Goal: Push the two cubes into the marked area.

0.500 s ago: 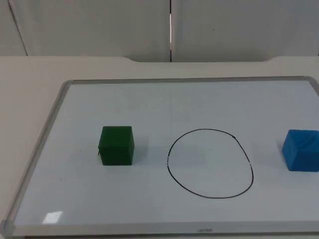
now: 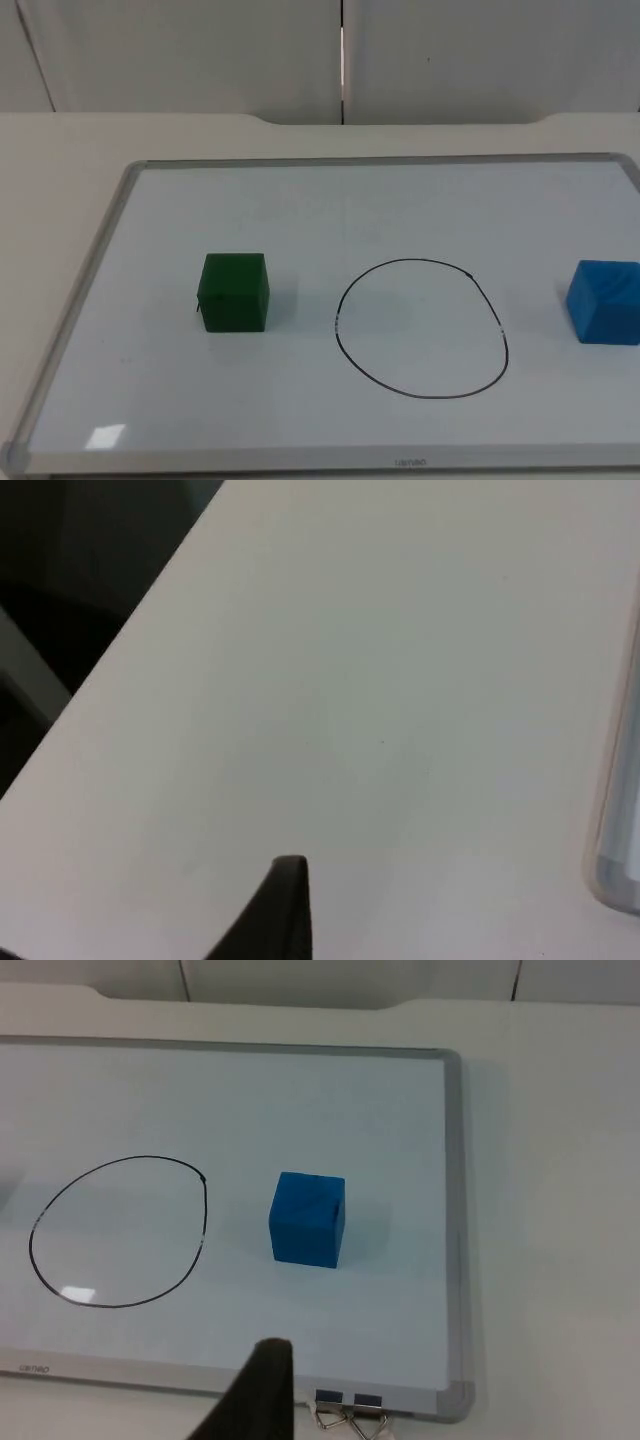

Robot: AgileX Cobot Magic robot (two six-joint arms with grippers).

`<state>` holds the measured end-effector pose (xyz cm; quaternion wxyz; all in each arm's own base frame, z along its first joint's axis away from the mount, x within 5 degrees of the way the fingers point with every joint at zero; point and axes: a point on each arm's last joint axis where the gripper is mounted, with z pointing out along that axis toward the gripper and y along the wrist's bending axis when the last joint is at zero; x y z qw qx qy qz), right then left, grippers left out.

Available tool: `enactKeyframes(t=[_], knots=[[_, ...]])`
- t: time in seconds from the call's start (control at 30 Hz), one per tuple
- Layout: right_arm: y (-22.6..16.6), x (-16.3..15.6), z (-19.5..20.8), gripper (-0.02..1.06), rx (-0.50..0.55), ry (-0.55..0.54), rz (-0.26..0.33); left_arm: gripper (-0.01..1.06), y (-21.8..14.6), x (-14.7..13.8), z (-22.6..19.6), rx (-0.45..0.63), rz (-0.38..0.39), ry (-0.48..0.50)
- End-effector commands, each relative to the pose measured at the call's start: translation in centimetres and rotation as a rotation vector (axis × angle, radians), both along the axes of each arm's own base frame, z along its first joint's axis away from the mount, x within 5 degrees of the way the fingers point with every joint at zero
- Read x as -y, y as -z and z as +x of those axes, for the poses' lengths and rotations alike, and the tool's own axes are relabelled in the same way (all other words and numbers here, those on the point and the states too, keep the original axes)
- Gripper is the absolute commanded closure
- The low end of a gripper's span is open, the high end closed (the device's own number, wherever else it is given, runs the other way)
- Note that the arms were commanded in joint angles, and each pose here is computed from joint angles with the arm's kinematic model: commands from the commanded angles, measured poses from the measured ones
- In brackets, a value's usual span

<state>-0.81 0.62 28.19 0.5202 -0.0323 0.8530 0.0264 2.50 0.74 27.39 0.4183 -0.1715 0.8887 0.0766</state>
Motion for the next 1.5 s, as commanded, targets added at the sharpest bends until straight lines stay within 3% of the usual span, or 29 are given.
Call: enactKeyframes(t=[0.0,0.57,0.7,0.83,1.03,1.47], knots=[[0.2,0.0,0.0,-0.01,0.000,-0.005,-0.002,0.01,0.2,0.0,0.1,-0.009,-0.002,0.007],[0.1,0.0,0.1,-0.01,0.004,-0.005,-0.002,0.01,0.2,0.1,0.1,-0.009,0.000,0.084],[0.1,0.0,0.1,-0.01,0.004,-0.005,-0.002,0.01,0.0,0.6,-0.9,0.057,0.024,0.139],[0.1,0.0,0.1,-0.01,0.004,-0.005,-0.002,0.01,-0.1,1.1,-2.9,0.191,0.062,0.241],[0.1,0.0,0.1,-0.01,0.004,-0.005,-0.002,0.01,-0.2,1.0,-3.0,0.197,0.060,0.325],[0.1,0.0,0.1,-0.01,0.004,-0.005,-0.002,0.01,-0.2,0.9,-3.0,0.194,0.073,0.332]])
